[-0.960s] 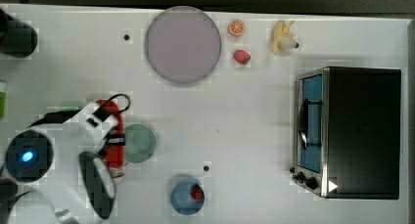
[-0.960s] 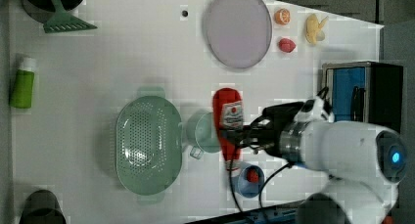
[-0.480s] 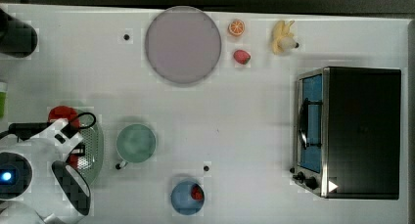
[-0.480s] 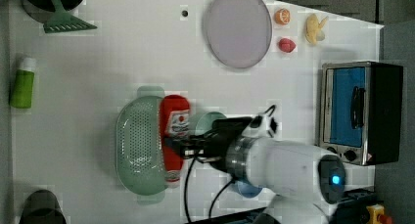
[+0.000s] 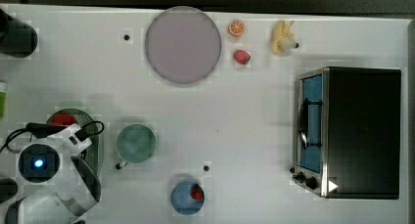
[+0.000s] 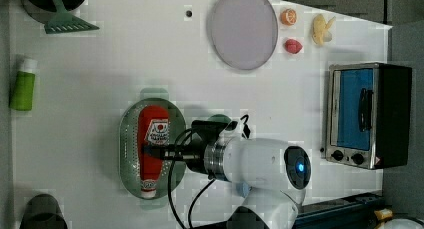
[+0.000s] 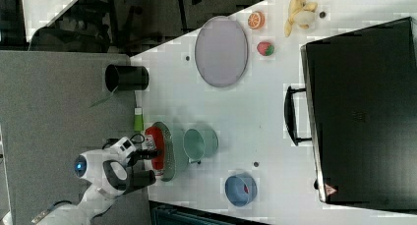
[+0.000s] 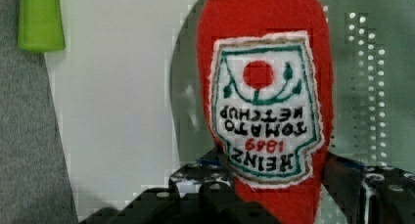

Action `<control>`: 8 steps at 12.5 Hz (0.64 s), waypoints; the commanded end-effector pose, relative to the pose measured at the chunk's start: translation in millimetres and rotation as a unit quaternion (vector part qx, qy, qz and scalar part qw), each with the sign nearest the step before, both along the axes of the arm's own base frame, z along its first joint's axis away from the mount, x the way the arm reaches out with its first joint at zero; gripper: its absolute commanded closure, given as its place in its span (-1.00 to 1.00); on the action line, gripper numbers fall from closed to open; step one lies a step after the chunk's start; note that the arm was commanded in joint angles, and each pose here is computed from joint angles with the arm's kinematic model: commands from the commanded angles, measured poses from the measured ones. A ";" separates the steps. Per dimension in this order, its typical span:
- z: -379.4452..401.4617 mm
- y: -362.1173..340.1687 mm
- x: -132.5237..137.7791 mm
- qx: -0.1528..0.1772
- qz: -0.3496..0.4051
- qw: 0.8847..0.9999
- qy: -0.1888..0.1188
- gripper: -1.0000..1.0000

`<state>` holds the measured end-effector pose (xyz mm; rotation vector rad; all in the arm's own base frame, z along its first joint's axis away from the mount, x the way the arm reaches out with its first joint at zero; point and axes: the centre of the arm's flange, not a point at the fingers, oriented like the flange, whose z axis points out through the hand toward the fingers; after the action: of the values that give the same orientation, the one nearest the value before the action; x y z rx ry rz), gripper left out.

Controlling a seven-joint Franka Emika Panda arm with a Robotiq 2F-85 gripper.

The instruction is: Pick Ketchup from the table and place it in strainer.

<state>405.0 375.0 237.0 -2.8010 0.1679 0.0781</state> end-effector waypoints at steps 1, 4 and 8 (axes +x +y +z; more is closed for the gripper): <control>13.0 -4.6 15.6 0.010 -0.036 0.999 -0.014 -0.82; 39.2 -20.8 32.9 0.004 -0.061 0.997 -0.036 -1.00; 91.4 -87.4 71.0 -0.040 -0.117 0.991 -0.059 -1.00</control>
<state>444.9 320.6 299.5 -2.8781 0.2939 -0.0546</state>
